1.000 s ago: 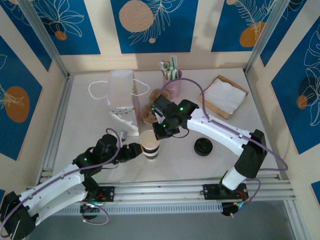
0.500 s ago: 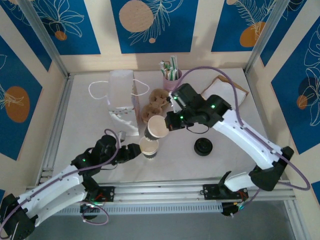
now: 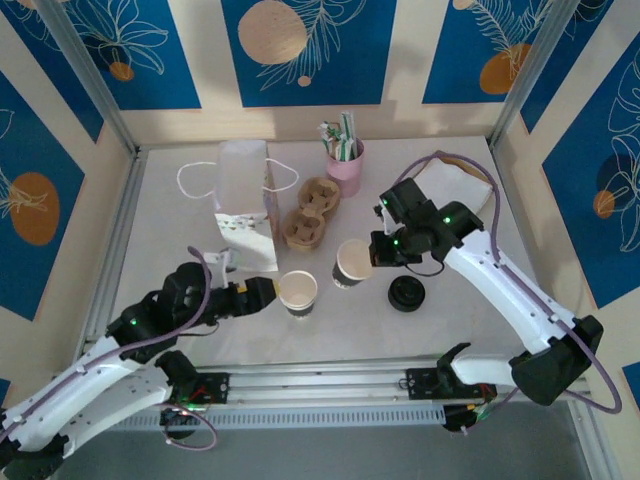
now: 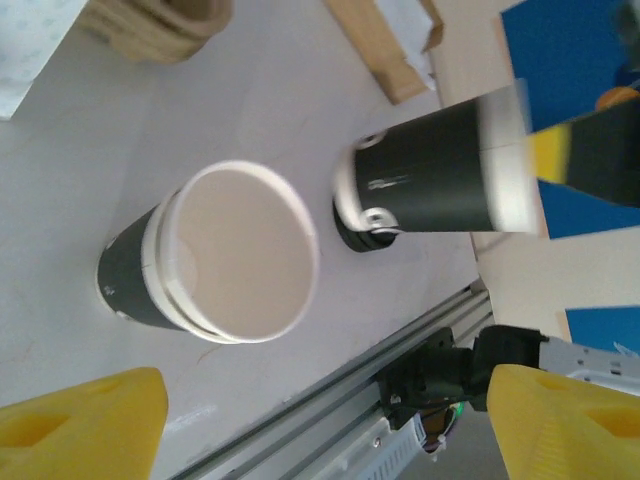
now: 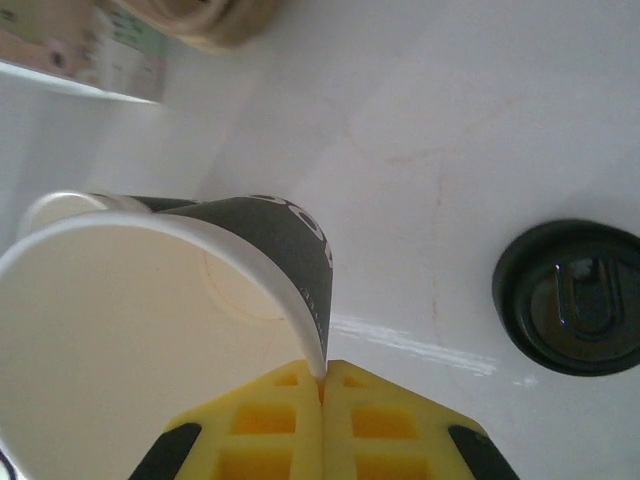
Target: Pack the takeout coffee
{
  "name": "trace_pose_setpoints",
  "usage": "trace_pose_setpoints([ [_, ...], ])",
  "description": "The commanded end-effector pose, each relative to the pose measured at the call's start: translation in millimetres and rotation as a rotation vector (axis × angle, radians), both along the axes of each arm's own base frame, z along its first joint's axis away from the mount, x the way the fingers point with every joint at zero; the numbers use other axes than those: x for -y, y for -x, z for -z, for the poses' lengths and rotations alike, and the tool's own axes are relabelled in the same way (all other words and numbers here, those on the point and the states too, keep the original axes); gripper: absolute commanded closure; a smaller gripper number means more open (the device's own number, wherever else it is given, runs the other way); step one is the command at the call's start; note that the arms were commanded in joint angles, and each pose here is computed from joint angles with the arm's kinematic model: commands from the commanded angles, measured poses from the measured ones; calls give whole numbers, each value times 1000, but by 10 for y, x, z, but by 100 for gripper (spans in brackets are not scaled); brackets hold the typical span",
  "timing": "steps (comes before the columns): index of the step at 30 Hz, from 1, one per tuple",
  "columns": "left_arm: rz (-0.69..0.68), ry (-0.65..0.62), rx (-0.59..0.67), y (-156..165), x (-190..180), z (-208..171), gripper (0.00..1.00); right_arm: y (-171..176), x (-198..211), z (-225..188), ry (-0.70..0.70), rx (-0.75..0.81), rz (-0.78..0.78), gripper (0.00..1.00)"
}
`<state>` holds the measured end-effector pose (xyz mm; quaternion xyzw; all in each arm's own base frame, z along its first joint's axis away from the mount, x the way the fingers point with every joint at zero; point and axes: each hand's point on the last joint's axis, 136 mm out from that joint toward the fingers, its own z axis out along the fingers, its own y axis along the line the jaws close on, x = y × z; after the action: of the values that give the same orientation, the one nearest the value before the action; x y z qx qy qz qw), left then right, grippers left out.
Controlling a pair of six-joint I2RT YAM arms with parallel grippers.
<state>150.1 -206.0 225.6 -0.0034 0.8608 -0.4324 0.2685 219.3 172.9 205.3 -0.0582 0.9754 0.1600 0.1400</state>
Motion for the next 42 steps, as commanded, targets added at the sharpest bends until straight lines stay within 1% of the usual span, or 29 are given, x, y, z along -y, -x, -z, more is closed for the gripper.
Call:
trace_pose_setpoints([
  [1,22,-87,38,16,5,-39,14,-49,-26,152,-15,-16,-4,100],
  [7,92,-189,105,31,299,-135,10,-142,-4,483,26,-69,14,100],
  [12,142,-228,143,45,576,-164,9,-202,5,694,51,-100,24,100],
  [15,170,-241,153,55,731,-138,8,-232,7,793,60,-115,27,98],
  [22,211,-246,174,35,1016,-131,7,-264,-20,892,51,-131,31,86],
  [31,250,-251,170,-5,1275,-80,7,-240,12,801,26,-120,41,74],
  [33,254,-256,172,-8,1301,-75,7,-242,81,745,17,-104,64,69],
  [34,255,-257,173,-12,1313,-80,7,-252,133,710,8,-91,82,64],
  [36,258,-260,176,-22,1335,-83,7,-266,256,663,-10,-74,124,57],
  [40,269,-264,182,-37,1401,-87,7,-309,537,614,-65,-39,234,37],
  [42,272,-267,187,-54,1438,-92,7,-327,677,632,-81,-29,289,24],
])
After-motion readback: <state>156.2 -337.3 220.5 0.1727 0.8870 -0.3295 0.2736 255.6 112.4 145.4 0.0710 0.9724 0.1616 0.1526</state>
